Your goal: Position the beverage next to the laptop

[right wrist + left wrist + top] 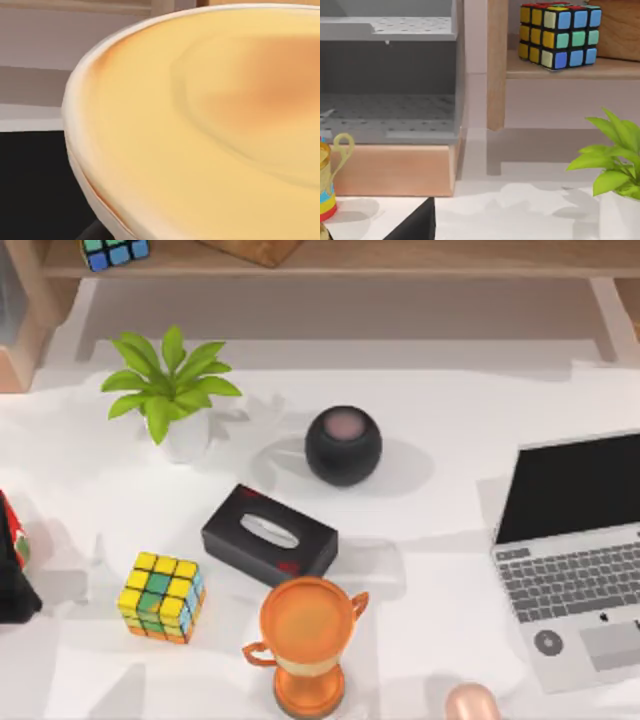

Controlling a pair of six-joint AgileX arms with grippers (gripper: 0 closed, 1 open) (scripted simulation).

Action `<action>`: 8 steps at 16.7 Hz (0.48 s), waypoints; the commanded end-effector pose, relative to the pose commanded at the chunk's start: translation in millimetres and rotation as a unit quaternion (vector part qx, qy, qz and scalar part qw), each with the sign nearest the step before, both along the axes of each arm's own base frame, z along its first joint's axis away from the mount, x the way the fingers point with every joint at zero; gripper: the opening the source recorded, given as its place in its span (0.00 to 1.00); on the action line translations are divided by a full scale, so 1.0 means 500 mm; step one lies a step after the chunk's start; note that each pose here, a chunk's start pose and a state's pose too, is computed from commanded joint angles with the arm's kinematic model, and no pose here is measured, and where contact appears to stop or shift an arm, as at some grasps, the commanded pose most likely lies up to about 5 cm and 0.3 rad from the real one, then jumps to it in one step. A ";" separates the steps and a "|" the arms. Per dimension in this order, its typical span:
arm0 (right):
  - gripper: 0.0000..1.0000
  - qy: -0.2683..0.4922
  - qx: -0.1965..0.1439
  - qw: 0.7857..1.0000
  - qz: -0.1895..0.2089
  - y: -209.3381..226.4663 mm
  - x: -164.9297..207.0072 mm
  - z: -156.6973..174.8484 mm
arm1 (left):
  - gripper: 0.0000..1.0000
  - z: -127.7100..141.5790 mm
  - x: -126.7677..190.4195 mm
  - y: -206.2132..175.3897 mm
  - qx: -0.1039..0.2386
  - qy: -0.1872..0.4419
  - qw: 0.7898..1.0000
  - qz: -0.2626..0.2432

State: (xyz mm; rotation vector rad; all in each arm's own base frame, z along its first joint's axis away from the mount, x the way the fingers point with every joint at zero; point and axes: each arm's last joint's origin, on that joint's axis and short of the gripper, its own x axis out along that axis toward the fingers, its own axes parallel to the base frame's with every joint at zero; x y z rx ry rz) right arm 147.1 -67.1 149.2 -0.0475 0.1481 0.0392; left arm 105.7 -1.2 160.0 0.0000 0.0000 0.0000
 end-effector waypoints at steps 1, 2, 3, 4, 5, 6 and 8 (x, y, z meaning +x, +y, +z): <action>0.00 0.006 0.003 1.000 -0.006 0.000 -0.007 -0.005 | 1.00 0.000 0.000 0.000 0.000 0.000 1.000 0.000; 0.00 0.012 0.007 1.000 -0.013 -0.001 -0.013 -0.011 | 1.00 0.000 0.000 0.000 0.000 0.000 1.000 0.000; 0.00 0.018 0.011 1.000 -0.019 -0.002 -0.018 -0.016 | 1.00 0.000 0.000 0.000 0.000 0.000 1.000 0.000; 0.00 0.023 0.014 0.999 -0.025 -0.002 -0.022 -0.021 | 1.00 0.000 0.000 0.000 0.000 0.000 1.000 0.000; 0.00 0.026 0.016 0.999 -0.029 -0.003 -0.024 -0.024 | 1.00 0.000 0.000 0.000 0.000 0.000 1.000 0.000; 0.00 0.028 0.017 0.999 -0.030 -0.003 -0.025 -0.025 | 1.00 0.000 0.000 0.000 0.000 0.000 1.000 0.000; 0.00 0.028 0.017 0.999 -0.030 -0.003 -0.025 -0.025 | 1.00 0.000 0.000 0.000 0.000 0.000 1.000 0.000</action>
